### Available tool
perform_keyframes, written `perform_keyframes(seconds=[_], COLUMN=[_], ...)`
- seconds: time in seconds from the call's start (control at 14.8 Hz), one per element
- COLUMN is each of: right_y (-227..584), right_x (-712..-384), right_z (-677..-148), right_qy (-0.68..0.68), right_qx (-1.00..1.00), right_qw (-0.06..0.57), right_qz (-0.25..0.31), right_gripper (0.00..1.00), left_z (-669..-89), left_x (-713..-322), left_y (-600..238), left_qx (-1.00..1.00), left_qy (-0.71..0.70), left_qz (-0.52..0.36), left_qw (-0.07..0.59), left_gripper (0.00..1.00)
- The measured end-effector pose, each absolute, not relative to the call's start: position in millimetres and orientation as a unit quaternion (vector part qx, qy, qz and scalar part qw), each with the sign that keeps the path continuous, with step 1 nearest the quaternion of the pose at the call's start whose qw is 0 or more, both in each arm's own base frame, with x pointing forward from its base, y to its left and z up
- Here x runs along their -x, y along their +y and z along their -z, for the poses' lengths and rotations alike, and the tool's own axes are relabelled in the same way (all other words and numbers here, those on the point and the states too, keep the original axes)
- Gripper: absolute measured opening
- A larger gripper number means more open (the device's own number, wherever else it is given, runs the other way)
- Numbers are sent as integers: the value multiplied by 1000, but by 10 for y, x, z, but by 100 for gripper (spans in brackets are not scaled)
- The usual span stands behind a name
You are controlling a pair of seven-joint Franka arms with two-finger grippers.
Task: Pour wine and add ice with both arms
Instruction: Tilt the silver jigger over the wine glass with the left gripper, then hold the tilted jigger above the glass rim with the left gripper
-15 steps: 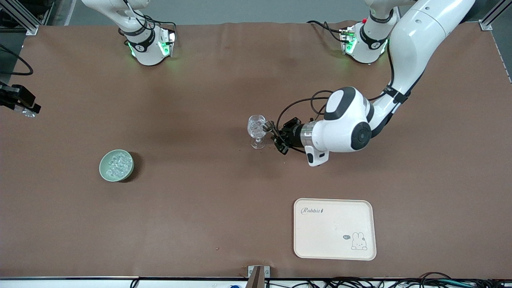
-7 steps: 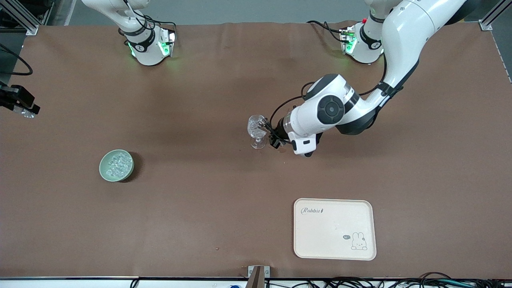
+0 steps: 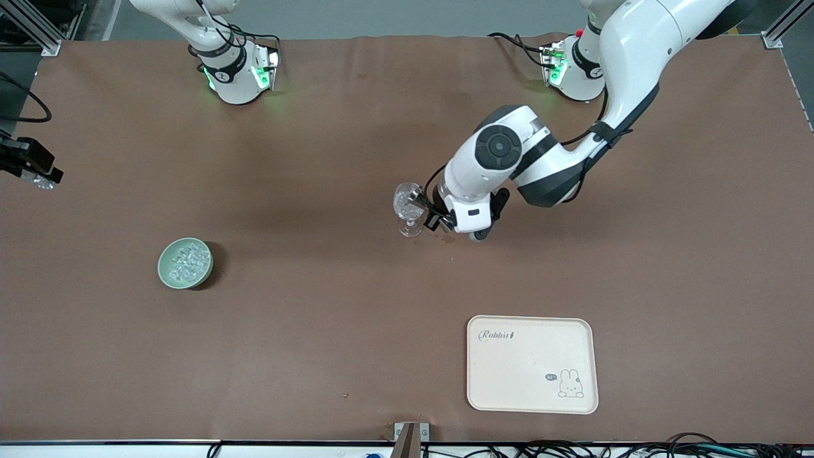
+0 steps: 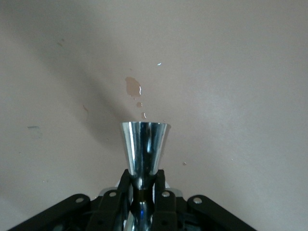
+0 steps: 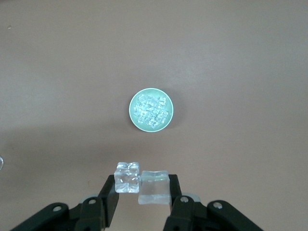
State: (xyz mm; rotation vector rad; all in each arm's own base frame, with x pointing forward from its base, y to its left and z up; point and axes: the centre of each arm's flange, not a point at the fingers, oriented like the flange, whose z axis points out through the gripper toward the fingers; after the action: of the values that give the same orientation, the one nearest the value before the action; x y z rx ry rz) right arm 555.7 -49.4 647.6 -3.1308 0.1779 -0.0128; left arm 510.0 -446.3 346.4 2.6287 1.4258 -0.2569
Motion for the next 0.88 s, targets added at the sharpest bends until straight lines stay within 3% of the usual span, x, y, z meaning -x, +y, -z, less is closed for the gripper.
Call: perform_keyframes(seconds=[0.88], right_y=[-494], right_x=[-5558], right_z=[-6477], right_qy=[57], right_qx=[998], right_qw=[3], right_qz=[5], right_gripper=[47], left_z=[-3626], left_x=[-4782], left_y=[-4685], left_qx=[-877], left_qy=[479], left_qz=[-41], left_qw=[22], left_gripper=[22])
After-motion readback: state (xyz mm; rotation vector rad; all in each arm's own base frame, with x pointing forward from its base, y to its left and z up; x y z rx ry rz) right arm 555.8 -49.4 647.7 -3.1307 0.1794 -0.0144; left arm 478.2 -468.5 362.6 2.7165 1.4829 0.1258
